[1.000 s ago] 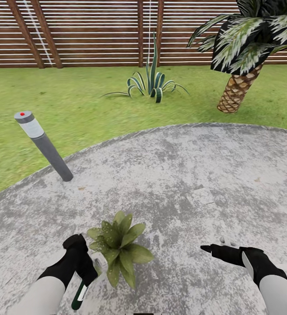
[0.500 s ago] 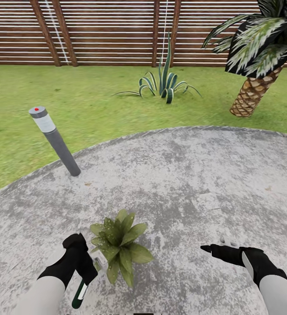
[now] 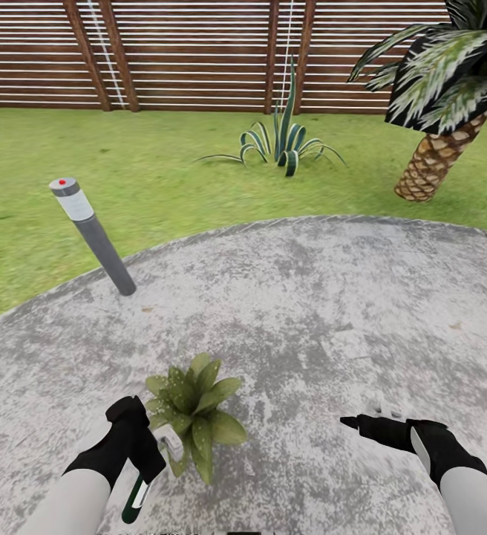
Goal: Pick up the pesticide atomizer in the garden and spray insectifuge to fully cover both potted plants in the garden.
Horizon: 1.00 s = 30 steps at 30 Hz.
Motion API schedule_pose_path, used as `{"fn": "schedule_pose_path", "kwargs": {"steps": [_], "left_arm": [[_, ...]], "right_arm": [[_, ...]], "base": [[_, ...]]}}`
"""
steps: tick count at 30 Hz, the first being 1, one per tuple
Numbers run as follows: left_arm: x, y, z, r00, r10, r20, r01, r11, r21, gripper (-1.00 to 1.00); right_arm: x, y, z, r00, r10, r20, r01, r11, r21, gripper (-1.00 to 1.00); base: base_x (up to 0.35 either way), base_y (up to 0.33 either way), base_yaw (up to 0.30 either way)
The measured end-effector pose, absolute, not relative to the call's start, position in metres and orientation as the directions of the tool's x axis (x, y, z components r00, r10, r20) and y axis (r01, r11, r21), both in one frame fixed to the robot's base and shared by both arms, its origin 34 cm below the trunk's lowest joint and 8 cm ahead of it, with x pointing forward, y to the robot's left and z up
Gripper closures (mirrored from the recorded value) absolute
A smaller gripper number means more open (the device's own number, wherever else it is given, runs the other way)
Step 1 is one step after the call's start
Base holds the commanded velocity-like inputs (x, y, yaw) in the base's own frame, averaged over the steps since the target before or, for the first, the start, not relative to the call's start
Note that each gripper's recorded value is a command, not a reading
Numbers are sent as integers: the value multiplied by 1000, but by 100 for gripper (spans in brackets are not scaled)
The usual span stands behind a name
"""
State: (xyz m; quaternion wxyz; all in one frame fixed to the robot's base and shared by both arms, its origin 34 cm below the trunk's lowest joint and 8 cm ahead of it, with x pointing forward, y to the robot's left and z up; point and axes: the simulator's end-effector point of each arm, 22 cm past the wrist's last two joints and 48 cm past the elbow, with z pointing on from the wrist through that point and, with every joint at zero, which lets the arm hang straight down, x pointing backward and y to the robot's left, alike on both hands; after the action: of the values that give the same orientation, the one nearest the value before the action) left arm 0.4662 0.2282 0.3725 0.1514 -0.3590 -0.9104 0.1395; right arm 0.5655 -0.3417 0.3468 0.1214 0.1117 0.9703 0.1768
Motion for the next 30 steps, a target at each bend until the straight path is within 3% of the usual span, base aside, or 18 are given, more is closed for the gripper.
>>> {"fn": "schedule_pose_path", "kwargs": {"steps": [9,24,30], "left_arm": [[472,229,374,-699,696,167,617,704,-353,100],[490,235,381,-728,667,154,607,733,-306,100],[494,235,381,-732,665,148,608,736,-299,100]], "right_arm": [[564,-342,345,-946,260,-193,175,913,369,-100],[563,-341,344,-947,260,-189,177,912,370,-100],[562,-342,342,-948,260,-184,179,912,369,-100]], "base": [[0,0,224],[0,0,71],[0,-208,237]]}}
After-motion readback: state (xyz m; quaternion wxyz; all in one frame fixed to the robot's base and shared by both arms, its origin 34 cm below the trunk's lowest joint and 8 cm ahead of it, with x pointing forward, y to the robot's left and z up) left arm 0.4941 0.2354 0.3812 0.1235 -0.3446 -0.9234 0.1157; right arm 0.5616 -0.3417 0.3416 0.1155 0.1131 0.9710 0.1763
